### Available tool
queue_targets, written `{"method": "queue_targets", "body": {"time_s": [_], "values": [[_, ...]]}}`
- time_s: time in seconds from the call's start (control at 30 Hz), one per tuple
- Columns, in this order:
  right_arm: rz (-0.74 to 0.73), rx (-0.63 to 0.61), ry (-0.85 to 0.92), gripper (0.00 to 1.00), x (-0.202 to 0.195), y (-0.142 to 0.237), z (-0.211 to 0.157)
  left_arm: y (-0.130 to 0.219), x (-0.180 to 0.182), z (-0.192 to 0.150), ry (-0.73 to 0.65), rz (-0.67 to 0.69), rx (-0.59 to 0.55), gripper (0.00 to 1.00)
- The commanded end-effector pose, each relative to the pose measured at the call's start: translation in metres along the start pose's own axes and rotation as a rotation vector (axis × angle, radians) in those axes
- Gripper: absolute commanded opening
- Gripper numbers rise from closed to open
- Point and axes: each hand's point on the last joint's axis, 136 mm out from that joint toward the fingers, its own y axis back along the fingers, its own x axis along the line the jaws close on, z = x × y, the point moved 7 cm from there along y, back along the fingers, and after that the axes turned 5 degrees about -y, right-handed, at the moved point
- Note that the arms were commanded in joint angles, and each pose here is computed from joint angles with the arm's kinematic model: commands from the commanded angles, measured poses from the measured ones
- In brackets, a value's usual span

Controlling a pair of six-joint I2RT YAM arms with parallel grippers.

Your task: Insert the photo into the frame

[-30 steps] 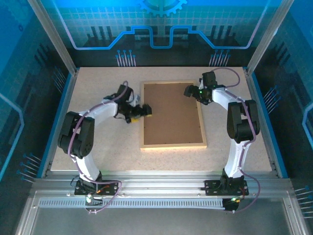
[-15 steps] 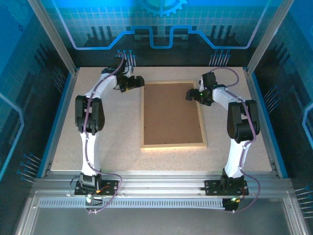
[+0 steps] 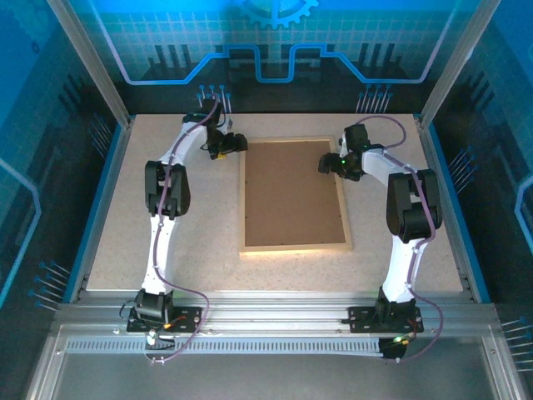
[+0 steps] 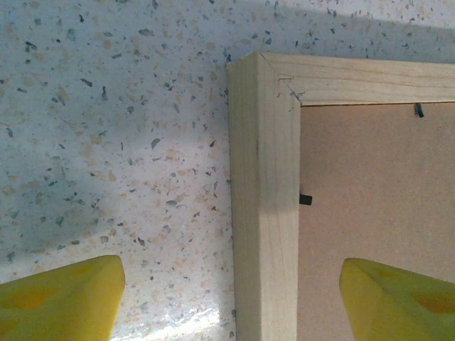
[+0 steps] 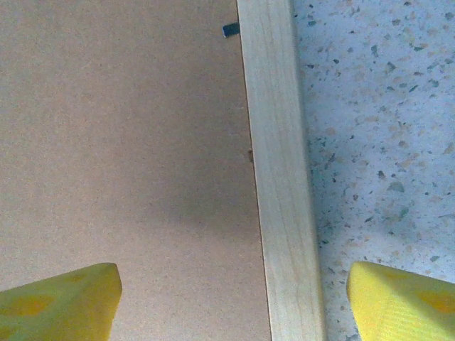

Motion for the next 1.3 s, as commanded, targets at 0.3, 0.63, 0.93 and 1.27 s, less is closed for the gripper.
{"method": "queue_targets", "body": {"time_s": [0.3,0.63,0.93,1.27], "values": [[0.020,0.039,0.002,0.80,-0.004,-0.007,-0.004,-0.015,-0.001,-0.003,0.010,-0.015,0.031,0.81],[0.053,0.055,0.048,0.68,0.010,-0.011,-0.010,-0.020,-0.002,-0.001,0.030,-0.017,0.017,0.81],[0.070,0.068,0.046,0.68,0.013,-0.011,-0.012,-0.019,0.001,-0.005,0.033,0.006,0.024,0.81],[0.081,0.096,0.058,0.67,0.023,-0.018,-0.023,-0.019,0.011,-0.012,0.034,0.069,0.048,0.81]]}}
